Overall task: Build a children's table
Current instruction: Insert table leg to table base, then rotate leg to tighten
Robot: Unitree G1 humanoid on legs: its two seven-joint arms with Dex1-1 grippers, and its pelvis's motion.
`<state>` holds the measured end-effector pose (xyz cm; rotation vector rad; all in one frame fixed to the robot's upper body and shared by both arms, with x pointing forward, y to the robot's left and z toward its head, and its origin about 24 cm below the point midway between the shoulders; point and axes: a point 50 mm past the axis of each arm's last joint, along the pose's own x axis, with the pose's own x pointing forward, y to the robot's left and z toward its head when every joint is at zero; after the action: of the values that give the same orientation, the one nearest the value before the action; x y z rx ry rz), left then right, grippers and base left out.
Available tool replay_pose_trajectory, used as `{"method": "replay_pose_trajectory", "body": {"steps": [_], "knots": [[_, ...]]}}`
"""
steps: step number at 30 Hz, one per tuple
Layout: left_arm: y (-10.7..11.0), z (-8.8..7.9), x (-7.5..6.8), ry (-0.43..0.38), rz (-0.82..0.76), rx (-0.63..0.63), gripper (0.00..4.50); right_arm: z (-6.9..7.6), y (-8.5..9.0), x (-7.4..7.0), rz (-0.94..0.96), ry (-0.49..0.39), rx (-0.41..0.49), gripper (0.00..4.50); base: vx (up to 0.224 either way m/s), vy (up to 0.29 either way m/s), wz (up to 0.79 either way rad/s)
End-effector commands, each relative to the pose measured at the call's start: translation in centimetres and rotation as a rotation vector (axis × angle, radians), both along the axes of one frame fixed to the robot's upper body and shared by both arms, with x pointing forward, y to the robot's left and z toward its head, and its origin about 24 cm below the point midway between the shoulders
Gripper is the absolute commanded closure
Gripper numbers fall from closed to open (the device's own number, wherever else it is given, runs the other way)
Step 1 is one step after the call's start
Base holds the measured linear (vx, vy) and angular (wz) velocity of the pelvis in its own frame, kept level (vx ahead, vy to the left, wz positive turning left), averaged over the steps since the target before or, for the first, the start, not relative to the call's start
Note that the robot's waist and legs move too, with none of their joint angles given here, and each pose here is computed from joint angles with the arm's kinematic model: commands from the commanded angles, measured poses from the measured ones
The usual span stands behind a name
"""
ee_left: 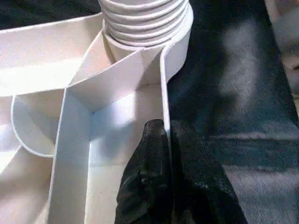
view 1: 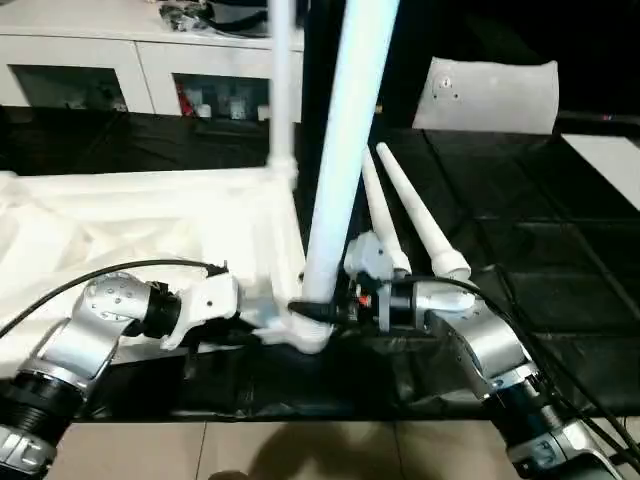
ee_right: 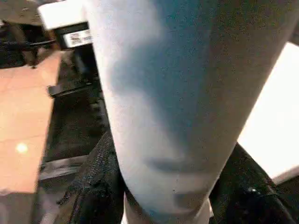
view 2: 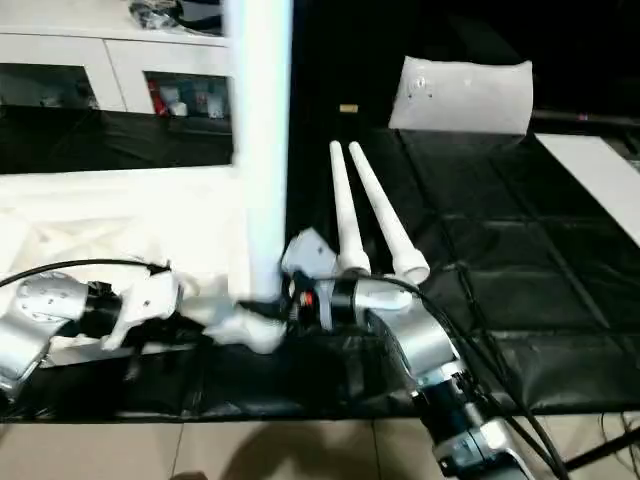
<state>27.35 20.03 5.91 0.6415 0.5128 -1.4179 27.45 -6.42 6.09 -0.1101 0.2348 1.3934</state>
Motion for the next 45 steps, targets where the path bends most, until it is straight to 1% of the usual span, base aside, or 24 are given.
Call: {"method": "replay_pose_trajectory", "body": {"steps": [1, 3, 10, 12, 13, 14, 16, 19, 20, 21, 22, 25, 26, 27, 28, 34, 36, 37, 39, 42, 44, 45], "knots": [[-0.1, 1.3, 1.1, -0.089, -0.007, 0.037, 4.50, -4.0, 1.4, -3.2, 0.165, 0.209, -0.097, 2.61, 0.000, 0.000, 0.00], [0.1, 1.3, 1.1, -0.093, 0.000, 0.042, 4.50, -4.1, 1.6, -3.2, 0.161, 0.203, -0.098, 2.61, 0.000, 0.000, 0.00], [0.9, 1.3, 1.2, -0.111, 0.068, 0.063, 4.50, -4.0, 1.8, -2.4, 0.074, 0.161, -0.090, 2.61, 0.000, 0.000, 0.00], [1.4, 1.5, 1.3, -0.127, 0.142, 0.061, 4.50, -3.9, 2.0, -1.7, 0.011, 0.128, -0.080, 2.61, 0.000, 0.000, 0.00], [1.5, 1.5, 1.3, -0.128, 0.149, 0.061, 4.50, -3.9, 2.0, -1.7, 0.005, 0.125, -0.080, 2.61, 0.000, 0.000, 0.00], [1.7, 1.9, 1.1, -0.131, 0.208, 0.040, 4.50, -3.7, 2.1, -1.0, -0.060, 0.106, -0.069, 2.61, 0.000, 0.000, 0.00], [1.5, 2.2, 0.7, -0.124, 0.264, -0.003, 4.50, -3.6, 2.3, -0.3, -0.133, 0.093, -0.048, 2.61, 0.000, 0.000, 0.00], [0.8, 2.6, -0.4, -0.106, 0.327, -0.051, 4.50, -3.5, 2.6, 0.6, -0.216, 0.077, -0.032, 2.61, -0.027, 0.018, -0.13], [0.2, 2.8, -0.7, -0.111, 0.374, -0.080, 4.50, -3.6, 2.6, 1.2, -0.297, 0.078, -0.029, 2.61, -0.035, 0.036, -0.21], [-0.3, 2.8, -1.0, -0.107, 0.387, -0.092, 4.50, -3.6, 2.7, 1.5, -0.325, 0.080, -0.030, 2.61, -0.025, 0.039, -0.18], [-1.0, 2.8, -1.3, -0.107, 0.412, -0.107, 4.50, -3.7, 2.8, 2.1, -0.387, 0.078, -0.035, 2.61, -0.025, 0.039, -0.18], [-2.9, 2.9, -1.6, -0.118, 0.466, -0.142, 4.50, -3.6, 3.0, 3.4, -0.516, 0.091, -0.033, 2.61, 0.000, 0.000, 0.00], [-3.4, 3.0, -1.6, -0.115, 0.476, -0.156, 4.50, -3.5, 3.0, 3.6, -0.534, 0.089, -0.035, 2.61, 0.000, 0.000, 0.00], [-4.6, 3.1, -1.8, -0.110, 0.493, -0.184, 4.50, -3.3, 3.2, 4.3, -0.580, 0.080, -0.039, 2.61, 0.000, 0.000, 0.00], [-5.2, 3.1, -1.8, -0.113, 0.497, -0.188, 4.50, -3.2, 3.3, 4.6, -0.600, 0.080, -0.039, 2.61, 0.000, 0.000, 0.00], [-6.0, 2.7, -1.5, -0.141, 0.518, -0.133, 4.50, -3.0, 4.5, 4.9, -0.604, 0.117, -0.010, 2.61, 0.000, 0.000, 0.00], [-6.0, 2.7, -1.3, -0.138, 0.544, -0.127, 4.50, -3.2, 4.8, 4.8, -0.600, 0.131, -0.011, 2.61, 0.000, 0.000, 0.00], [-5.9, 2.6, -1.3, -0.142, 0.544, -0.119, 4.50, -3.3, 4.9, 4.8, -0.595, 0.138, -0.010, 2.61, 0.000, 0.000, 0.00], [-5.6, 2.6, -1.0, -0.165, 0.560, -0.095, 4.50, -3.4, 5.0, 4.9, -0.599, 0.118, -0.022, 2.61, 0.000, 0.000, 0.00], [-5.4, 2.5, -0.8, -0.169, 0.576, -0.108, 4.50, -3.5, 4.9, 5.0, -0.619, 0.133, -0.011, 2.61, 0.000, 0.000, 0.00], [-5.2, 2.5, -0.7, -0.177, 0.558, -0.089, 4.50, -3.4, 5.0, 5.1, -0.622, 0.138, -0.005, 2.61, 0.000, 0.000, 0.00], [-5.0, 2.5, -0.4, -0.181, 0.576, -0.102, 4.50, -3.4, 4.9, 5.2, -0.631, 0.138, 0.000, 2.61, 0.000, 0.000, 0.00]]}}
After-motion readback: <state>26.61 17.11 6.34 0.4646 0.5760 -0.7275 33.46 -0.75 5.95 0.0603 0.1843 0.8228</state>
